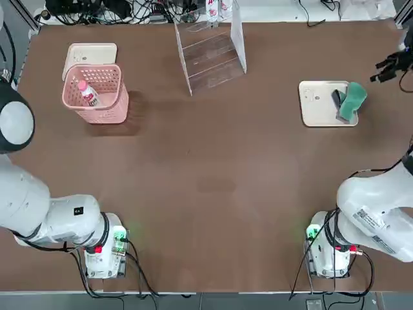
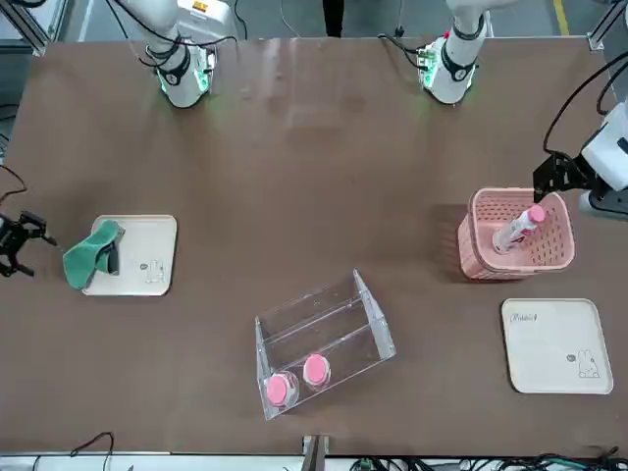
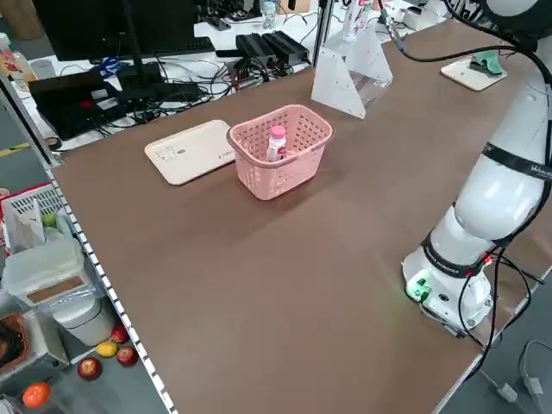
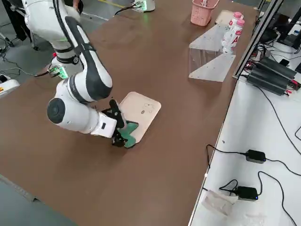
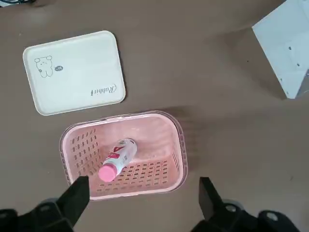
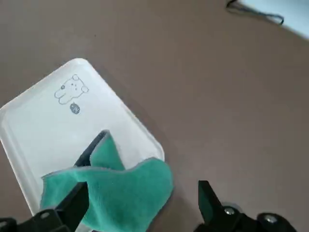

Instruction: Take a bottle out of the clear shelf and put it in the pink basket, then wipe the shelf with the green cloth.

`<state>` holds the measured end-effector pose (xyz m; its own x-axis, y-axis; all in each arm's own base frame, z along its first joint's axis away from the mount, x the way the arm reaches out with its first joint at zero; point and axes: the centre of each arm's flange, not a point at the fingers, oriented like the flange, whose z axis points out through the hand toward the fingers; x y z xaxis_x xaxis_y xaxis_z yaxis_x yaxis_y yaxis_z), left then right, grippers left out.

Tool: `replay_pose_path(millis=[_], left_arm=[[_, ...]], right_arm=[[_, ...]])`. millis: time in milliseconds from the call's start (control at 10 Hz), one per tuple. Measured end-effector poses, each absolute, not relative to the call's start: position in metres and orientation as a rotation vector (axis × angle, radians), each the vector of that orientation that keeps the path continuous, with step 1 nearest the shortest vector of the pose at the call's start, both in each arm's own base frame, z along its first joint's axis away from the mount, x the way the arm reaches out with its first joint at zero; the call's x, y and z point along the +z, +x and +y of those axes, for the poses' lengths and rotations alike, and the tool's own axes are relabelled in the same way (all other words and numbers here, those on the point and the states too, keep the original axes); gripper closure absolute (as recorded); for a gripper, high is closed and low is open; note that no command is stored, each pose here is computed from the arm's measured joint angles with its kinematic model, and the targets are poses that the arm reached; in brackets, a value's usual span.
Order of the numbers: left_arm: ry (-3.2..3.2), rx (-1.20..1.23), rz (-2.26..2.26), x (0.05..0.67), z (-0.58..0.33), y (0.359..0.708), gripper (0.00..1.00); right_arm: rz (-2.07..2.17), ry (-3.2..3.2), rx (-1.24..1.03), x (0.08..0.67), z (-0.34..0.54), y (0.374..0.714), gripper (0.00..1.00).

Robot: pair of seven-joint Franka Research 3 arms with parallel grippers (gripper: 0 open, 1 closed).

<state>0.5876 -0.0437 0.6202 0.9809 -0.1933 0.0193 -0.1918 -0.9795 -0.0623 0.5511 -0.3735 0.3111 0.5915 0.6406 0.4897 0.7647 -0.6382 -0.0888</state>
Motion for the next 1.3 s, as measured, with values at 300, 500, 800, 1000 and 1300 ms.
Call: replay_pose_path(millis=[300, 500, 800, 1000, 1300], left_arm=[[-3.077, -0.036, 0.307, 0.619, -0.045, 0.588, 0.00], [-3.078, -0.031, 0.309, 0.618, -0.046, 0.587, 0.00], [-3.098, -0.022, 0.300, 0.617, -0.044, 0.587, 0.00], [-3.159, 0.036, 0.284, 0.612, -0.049, 0.583, 0.00], [-3.167, 0.086, 0.217, 0.609, -0.046, 0.580, 0.00]], right_arm=[[-1.077, -2.712, -0.467, 0.386, -0.296, 0.596, 0.00], [-0.851, -2.862, -0.344, 0.416, -0.236, 0.619, 0.00], [-0.352, -2.954, -0.131, 0.488, -0.125, 0.617, 0.00], [-0.096, -2.954, 0.026, 0.563, -0.067, 0.592, 0.00], [0.051, -3.051, 0.063, 0.633, -0.014, 0.562, 0.00]])
